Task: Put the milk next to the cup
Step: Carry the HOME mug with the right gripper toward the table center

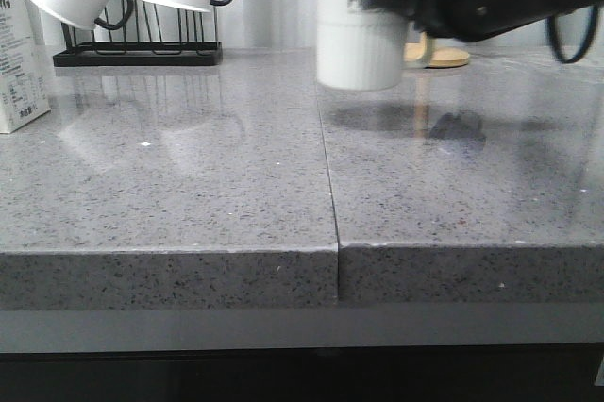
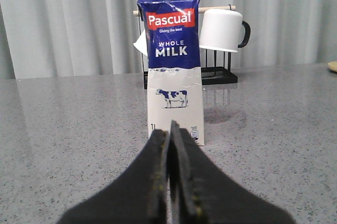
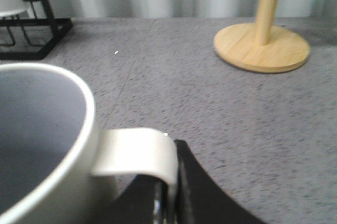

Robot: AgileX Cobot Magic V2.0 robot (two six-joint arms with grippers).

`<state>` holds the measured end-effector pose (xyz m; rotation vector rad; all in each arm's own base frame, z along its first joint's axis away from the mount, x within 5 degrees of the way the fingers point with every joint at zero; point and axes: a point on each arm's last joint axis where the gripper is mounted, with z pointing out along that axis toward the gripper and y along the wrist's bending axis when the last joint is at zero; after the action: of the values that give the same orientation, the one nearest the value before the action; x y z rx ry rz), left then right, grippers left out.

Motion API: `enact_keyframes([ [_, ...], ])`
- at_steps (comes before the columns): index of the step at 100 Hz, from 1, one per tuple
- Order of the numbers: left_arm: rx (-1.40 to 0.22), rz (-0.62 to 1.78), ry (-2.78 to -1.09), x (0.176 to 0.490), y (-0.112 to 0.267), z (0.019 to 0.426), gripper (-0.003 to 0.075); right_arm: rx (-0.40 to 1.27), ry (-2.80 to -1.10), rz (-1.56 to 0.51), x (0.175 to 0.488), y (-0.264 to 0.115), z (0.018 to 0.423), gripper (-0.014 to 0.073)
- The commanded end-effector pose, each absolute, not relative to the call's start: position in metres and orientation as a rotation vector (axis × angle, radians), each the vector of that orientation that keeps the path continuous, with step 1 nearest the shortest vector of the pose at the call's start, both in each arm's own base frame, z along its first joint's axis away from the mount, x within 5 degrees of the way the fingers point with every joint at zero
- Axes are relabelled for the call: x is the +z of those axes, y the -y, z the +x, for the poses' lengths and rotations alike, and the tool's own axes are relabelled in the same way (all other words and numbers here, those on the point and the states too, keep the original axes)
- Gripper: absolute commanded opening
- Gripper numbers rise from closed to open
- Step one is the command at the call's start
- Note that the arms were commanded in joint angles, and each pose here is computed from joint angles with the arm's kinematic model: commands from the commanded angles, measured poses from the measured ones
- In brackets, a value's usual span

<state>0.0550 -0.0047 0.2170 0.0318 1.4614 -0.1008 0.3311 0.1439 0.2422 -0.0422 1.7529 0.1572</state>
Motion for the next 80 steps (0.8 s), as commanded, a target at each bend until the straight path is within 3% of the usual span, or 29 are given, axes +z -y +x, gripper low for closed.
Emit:
enact_keyframes([
  [1,-0.124,0.027,-1.406,0.208,0.006,0.054,-0.0021,0.147,-1.617,0.005,0.267,-0.147,0.336,-0.0047],
  [52,-0.124,0.027,-1.406,0.208,0.006,0.054,-0.0021,0.156,-1.677,-0.017,0.247,-0.161,0.343,-0.0029],
  [62,-0.124,0.027,-1.406,0.208,0.006,0.054,-0.0021,0.167,-1.703,-0.029,0.245,-0.162,0.343,0.0070],
  [80,-0.124,0.027,-1.406,0.208,0.006,0.054,-0.0021,0.167,-1.728,-0.038,0.240,-0.161,0.340,0.0348],
])
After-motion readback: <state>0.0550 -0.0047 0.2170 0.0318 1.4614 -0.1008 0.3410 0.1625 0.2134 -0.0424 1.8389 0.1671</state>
